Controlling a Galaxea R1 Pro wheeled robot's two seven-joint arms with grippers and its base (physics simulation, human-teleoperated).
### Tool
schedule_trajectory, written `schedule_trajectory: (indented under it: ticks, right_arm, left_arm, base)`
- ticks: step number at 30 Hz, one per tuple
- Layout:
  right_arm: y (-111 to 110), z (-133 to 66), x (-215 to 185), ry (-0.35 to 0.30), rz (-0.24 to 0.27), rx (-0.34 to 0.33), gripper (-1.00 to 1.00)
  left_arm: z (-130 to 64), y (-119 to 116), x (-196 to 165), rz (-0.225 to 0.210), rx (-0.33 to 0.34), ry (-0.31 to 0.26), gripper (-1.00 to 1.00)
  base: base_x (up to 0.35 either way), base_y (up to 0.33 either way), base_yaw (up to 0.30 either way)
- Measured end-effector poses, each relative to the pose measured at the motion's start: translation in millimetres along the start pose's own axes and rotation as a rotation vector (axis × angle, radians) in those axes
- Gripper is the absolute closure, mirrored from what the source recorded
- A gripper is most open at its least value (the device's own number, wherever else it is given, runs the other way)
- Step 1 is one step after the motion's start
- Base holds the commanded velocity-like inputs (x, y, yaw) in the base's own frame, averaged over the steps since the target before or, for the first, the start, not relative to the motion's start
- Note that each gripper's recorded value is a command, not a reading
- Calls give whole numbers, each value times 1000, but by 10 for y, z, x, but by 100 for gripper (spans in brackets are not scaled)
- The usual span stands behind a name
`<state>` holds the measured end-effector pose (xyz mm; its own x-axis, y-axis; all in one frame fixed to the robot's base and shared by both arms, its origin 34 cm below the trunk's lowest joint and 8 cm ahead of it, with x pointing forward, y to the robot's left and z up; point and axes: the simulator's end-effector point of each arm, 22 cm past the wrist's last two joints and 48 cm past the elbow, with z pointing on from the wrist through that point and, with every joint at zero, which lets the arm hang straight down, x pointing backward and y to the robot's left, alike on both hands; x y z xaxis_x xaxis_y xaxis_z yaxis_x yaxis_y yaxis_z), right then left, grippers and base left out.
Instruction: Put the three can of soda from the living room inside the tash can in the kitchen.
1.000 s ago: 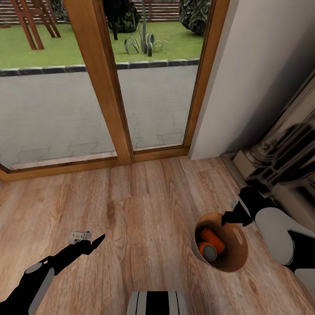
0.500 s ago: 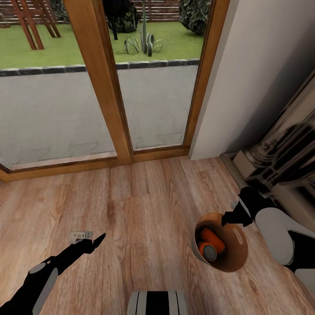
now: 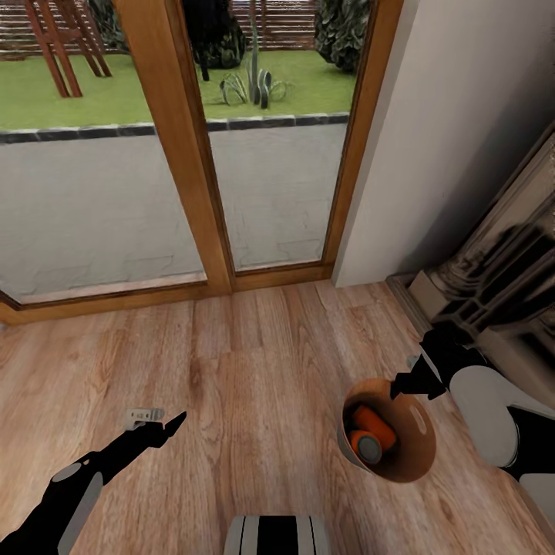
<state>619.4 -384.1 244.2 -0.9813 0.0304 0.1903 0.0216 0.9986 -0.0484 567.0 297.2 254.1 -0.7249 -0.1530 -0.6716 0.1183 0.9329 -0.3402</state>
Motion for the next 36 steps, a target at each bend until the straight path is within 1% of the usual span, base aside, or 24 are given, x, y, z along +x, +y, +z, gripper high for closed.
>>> schedule_trajectory:
  ticks: [36]
  right_arm:
    - [-32, -883, -136, -145, 7, -5, -100]
  left_arm:
    - [-297, -230, -733, 50, 23, -133, -100]
  base:
    - [0, 0, 0]
